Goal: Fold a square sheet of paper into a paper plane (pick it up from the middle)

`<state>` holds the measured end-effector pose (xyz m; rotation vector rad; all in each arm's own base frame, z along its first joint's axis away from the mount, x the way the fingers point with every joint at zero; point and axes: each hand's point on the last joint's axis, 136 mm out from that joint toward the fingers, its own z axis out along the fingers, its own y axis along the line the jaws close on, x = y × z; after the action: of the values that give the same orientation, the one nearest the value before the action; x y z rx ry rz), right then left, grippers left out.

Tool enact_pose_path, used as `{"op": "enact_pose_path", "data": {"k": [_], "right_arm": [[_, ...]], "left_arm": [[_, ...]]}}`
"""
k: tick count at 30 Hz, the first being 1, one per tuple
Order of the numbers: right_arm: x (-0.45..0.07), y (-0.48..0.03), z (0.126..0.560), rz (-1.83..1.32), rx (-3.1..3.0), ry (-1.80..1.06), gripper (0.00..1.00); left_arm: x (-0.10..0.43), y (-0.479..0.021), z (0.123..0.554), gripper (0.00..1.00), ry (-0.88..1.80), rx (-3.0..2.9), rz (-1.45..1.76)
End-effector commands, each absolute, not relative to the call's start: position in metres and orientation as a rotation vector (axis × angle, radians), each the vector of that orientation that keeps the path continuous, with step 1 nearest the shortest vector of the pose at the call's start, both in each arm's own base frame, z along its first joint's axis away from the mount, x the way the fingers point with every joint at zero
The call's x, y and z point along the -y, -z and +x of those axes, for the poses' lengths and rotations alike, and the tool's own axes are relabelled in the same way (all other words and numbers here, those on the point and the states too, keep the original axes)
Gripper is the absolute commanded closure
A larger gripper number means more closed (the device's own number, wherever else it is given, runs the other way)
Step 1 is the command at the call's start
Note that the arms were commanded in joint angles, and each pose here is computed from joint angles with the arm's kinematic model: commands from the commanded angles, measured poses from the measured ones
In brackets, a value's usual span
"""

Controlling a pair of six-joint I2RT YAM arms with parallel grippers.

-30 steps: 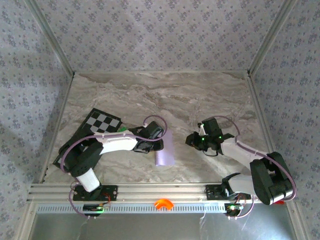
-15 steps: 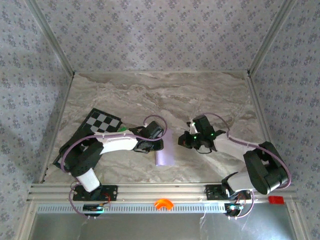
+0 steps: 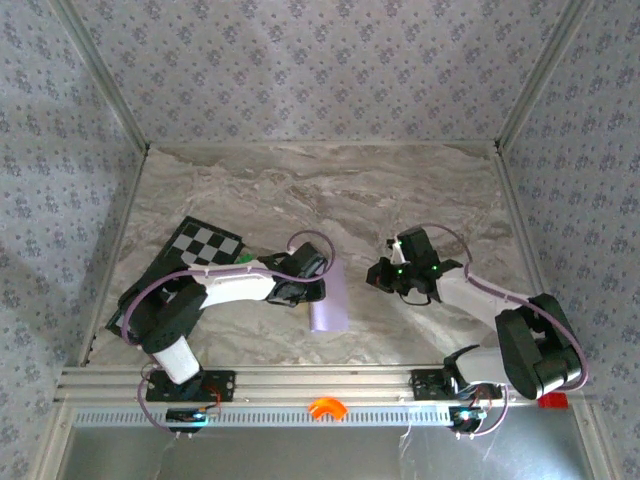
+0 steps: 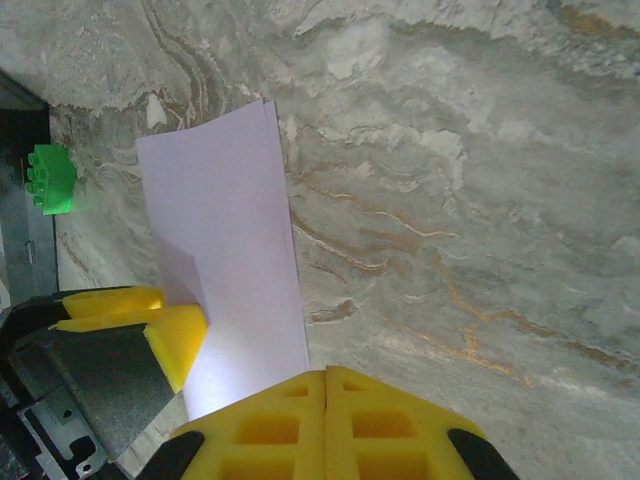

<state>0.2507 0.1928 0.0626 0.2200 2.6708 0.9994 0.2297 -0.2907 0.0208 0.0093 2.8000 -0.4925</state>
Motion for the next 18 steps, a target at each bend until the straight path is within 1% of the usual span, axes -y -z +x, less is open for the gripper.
{"op": "enact_pose_path", "data": {"k": [1, 18], "right_arm": [[-0.1854, -0.0567, 0.2424, 0.220, -2.697, -0.976, 0.93], [-0.1830, -0.0592, 0.2463, 0.241, -2.681, -1.003, 0.92]], "left_arm": [[0.2674, 0.0071, 0.2262, 0.65, 0.315, -2.841, 0.023], [0.2658, 0.0080, 0.2275, 0.65, 0.303, -2.844, 0.032]]}}
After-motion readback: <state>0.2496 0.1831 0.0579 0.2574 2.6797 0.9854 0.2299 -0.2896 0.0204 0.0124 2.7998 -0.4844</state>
